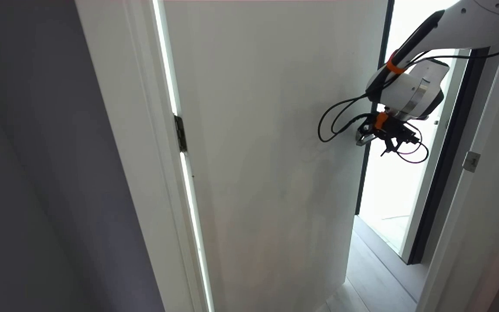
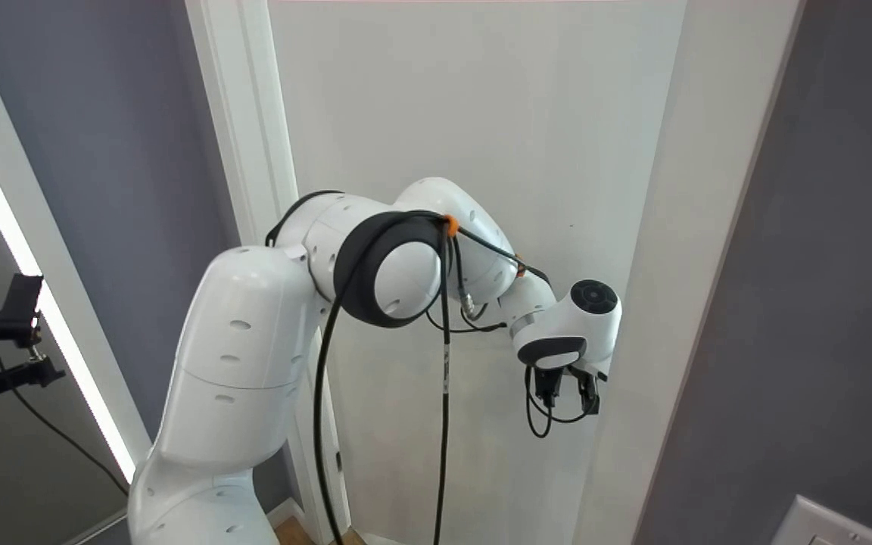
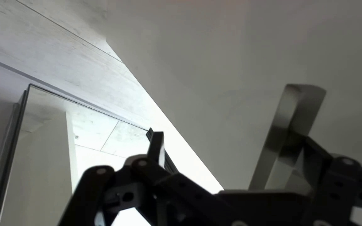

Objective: Close the door

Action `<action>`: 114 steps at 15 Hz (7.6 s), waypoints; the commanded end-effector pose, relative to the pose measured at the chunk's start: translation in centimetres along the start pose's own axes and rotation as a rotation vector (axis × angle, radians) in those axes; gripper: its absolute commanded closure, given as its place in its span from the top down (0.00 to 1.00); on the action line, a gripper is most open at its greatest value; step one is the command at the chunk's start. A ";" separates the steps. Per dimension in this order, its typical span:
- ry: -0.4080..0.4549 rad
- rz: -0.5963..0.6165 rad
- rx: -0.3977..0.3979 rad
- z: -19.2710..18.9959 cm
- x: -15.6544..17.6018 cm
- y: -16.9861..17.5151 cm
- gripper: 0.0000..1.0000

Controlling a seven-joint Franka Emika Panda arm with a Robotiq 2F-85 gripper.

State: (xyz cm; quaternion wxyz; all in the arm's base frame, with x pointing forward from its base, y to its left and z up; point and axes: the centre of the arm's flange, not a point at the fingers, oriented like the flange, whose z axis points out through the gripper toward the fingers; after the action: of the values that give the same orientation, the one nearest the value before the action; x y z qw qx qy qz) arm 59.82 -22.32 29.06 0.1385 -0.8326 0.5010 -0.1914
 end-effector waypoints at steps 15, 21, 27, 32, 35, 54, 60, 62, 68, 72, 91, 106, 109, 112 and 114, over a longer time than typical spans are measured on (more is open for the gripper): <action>-0.026 0.277 -0.238 -6.2 -5.5 7.4 1.00; 0.013 0.363 -0.310 -7.8 -6.2 9.8 1.00; -0.012 0.470 -0.357 -8.6 -8.5 11.4 1.00; -0.022 0.496 -0.334 -9.4 -10.3 14.5 1.00; -0.008 0.498 -0.290 -9.5 -10.8 15.9 1.00; -0.102 0.523 -0.272 -10.3 -12.9 22.8 1.00; -0.113 0.500 -0.248 -10.5 -12.3 22.5 1.00; -0.120 0.494 -0.228 -10.8 -12.2 22.2 1.00; -0.197 0.451 -0.165 -11.6 -12.4 21.5 1.00; -0.237 0.412 -0.130 -11.2 -12.5 20.7 1.00; -0.350 0.215 -0.045 -14.1 -13.2 16.8 1.00; -0.316 -0.273 -0.015 -24.8 -11.3 16.4 1.00; -0.316 -0.371 -0.041 -27.2 -10.6 15.9 1.00; -0.314 -0.450 -0.060 -29.2 -10.0 15.2 1.00; -0.320 -0.484 -0.079 -30.5 -9.8 14.8 1.00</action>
State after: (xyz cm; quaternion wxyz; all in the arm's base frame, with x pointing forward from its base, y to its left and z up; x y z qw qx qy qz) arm 30.83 -21.10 45.76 0.1490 -0.9411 0.2950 -0.0710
